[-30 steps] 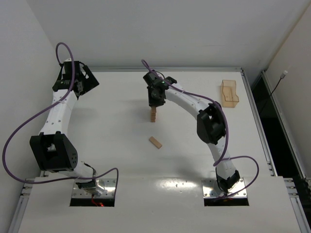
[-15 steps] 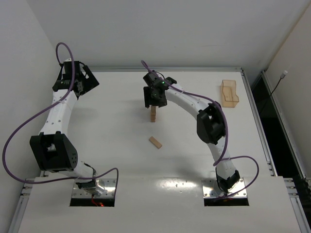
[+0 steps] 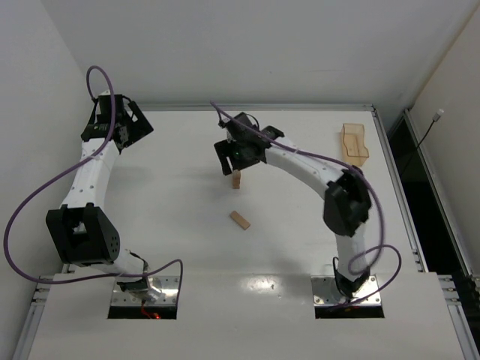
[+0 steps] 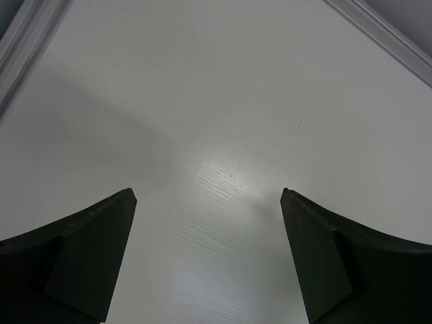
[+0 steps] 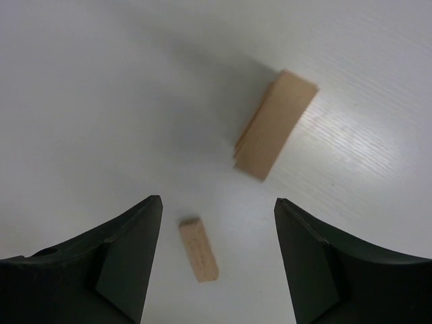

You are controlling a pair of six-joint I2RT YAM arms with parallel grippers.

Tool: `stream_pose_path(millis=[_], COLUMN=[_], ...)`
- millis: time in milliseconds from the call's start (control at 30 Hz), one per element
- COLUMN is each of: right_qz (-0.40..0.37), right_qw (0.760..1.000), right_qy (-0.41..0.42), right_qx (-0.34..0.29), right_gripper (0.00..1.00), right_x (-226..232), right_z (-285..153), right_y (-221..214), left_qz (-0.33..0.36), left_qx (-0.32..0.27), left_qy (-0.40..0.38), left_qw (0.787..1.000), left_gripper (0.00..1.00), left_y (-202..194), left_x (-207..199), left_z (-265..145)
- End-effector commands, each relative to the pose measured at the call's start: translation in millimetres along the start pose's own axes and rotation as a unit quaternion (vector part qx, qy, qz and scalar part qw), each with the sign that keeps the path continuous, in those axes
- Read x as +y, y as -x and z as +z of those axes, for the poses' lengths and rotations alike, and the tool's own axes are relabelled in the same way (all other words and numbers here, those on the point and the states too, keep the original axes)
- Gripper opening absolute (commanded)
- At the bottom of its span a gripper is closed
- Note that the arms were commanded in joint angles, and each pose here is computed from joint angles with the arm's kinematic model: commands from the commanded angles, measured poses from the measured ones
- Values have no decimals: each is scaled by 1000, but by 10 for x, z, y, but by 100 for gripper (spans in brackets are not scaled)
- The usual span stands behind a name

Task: Build the wood block tower

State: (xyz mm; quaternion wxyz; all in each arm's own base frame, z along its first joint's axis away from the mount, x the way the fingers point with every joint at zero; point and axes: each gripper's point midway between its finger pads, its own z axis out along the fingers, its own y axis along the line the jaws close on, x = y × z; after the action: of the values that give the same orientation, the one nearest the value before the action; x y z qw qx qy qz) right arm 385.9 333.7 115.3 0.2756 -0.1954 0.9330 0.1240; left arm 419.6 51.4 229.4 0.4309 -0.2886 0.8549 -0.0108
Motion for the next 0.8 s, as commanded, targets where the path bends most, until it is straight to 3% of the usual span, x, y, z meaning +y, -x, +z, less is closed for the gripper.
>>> stream_pose_path(millis=[0,67,200,333,400,767], right_qz=[-120,-167,-277,-340,-345,-299], right_qw=[983,971,952,929,929,949], right_qy=[111,145,119,137,134,93], right_qx=[-79,-93,-52,-44,-31,39], right_gripper=[65,65,62,59,59,54], right_x=[452,624,442,435,463,613], right_z=[-790,-1112,-929,-770,-649,-14], right_y=[19,-185,-1008,-1370,-1411,-1394], left_qz=[3,2,19,42,47,57], left_qx=[-27,-33,-36,-38,-41,-43], left_qy=[-23,-31,-48,-70,-65,-50], left_qw=[999,999,998,996,996,996], left_gripper=[87,87,87,90,99,99], left_y=[107,122,142,158,166,168], left_x=[-96,-112,-152,-211,-193,-131], left_z=[-135,-190,-268,-316,-312,-304])
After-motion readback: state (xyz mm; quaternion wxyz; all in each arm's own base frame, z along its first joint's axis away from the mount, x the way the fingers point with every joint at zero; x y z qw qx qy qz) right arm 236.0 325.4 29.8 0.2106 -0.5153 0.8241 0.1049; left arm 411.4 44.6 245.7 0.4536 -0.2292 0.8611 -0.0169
